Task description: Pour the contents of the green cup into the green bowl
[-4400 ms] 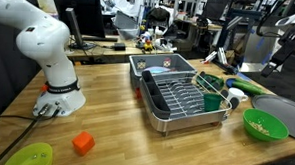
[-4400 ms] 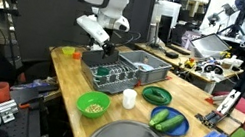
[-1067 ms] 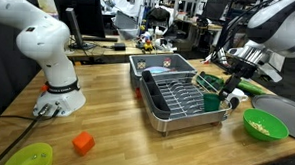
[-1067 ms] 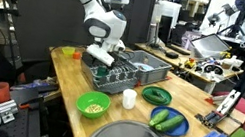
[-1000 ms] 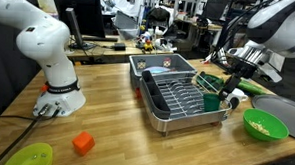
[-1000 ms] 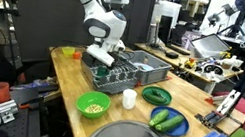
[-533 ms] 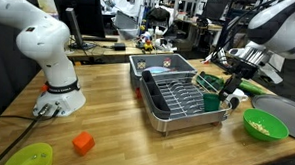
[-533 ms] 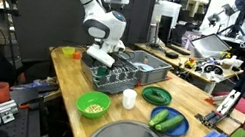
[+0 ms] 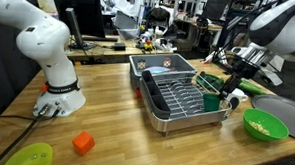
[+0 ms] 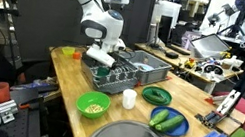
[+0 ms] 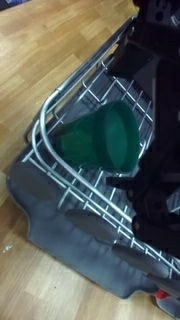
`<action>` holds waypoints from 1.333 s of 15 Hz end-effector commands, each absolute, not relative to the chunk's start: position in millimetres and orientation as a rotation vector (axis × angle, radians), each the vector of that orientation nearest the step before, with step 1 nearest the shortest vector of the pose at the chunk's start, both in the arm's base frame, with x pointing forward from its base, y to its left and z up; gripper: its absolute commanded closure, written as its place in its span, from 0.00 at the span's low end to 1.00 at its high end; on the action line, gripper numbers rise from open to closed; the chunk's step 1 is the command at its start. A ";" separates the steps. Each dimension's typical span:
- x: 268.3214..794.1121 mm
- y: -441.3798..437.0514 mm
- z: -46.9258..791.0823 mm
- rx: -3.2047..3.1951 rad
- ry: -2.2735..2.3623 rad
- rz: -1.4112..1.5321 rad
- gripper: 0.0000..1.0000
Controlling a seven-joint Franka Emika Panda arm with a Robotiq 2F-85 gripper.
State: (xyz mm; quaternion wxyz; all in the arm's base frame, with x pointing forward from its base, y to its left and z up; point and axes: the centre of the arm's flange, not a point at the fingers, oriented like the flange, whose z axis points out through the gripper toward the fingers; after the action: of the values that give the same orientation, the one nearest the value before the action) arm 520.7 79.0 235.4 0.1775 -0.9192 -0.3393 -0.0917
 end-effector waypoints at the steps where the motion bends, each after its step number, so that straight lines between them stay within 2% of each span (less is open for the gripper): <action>1: 498.4 70.4 236.1 -2.612 -0.949 -0.358 0.00; 11: 479.3 78.9 230.2 -2.583 -0.961 -0.460 0.00; 20: 488.6 82.0 216.0 -2.681 -0.817 -0.534 0.00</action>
State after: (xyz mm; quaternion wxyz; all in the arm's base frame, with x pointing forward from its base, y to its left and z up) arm 485.9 79.2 222.7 0.1629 -0.9260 -0.2958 -0.1687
